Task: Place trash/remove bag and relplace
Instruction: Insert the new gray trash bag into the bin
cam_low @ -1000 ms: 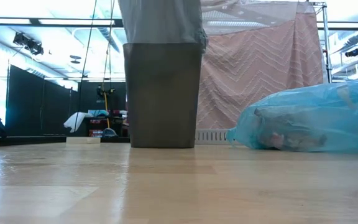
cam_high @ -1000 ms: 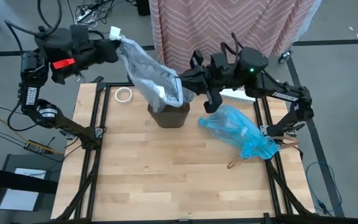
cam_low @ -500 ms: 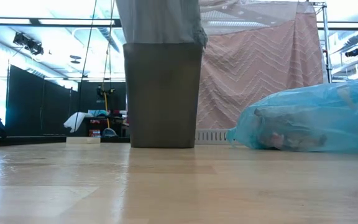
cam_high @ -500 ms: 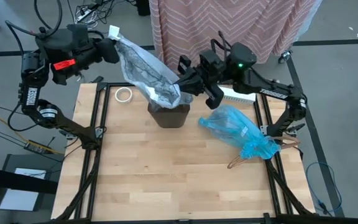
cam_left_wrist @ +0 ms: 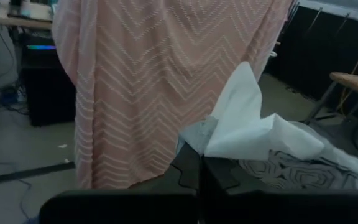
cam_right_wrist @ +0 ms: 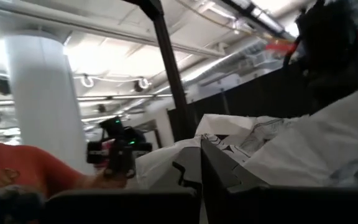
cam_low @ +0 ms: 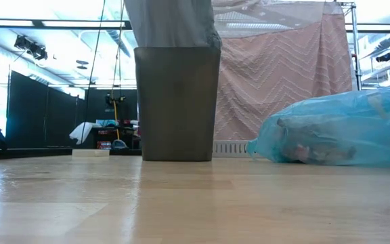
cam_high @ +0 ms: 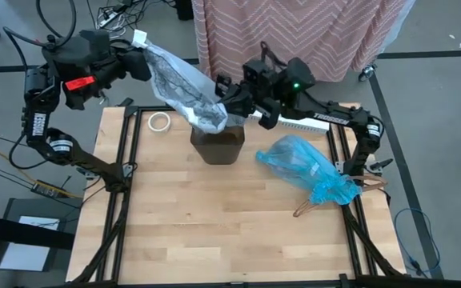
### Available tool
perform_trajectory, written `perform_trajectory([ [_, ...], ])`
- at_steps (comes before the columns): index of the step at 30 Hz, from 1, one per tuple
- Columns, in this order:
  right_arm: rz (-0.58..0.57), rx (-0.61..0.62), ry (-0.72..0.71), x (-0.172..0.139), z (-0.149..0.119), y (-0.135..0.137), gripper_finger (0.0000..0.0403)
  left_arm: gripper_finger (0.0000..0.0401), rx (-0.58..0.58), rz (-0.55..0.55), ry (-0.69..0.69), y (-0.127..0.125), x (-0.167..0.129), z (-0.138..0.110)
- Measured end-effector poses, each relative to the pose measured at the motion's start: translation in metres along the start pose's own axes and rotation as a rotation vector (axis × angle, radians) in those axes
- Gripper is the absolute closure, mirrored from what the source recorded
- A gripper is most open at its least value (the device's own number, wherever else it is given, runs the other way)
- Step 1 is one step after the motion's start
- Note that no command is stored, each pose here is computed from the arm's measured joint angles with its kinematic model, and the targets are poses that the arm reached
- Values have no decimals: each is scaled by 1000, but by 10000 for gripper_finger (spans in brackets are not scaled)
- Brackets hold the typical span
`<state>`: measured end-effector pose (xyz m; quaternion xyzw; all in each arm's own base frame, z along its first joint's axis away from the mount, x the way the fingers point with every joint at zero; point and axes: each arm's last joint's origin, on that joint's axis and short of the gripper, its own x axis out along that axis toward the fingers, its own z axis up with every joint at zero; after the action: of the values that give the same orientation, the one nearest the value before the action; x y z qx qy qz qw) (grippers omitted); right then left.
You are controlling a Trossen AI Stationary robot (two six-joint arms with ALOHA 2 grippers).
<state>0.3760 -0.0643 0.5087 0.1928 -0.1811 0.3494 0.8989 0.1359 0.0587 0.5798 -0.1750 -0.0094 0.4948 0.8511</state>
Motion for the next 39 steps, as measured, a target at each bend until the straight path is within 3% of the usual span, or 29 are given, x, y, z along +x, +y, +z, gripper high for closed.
perform_trajectory([
  [11,77,158,-20,11,-15,-26,403,398,64,34,22,3,-1,-3],
  [19,166,195,-64,26,-13,-26,403,398,141,69,97,9,-2,-12],
  [26,234,192,-73,18,-3,-22,403,398,172,105,112,11,-2,-15],
  [31,221,236,-26,8,3,-29,403,398,127,119,105,11,-1,-15],
  [39,150,303,-4,-8,0,-57,403,398,197,154,136,3,11,-22],
])
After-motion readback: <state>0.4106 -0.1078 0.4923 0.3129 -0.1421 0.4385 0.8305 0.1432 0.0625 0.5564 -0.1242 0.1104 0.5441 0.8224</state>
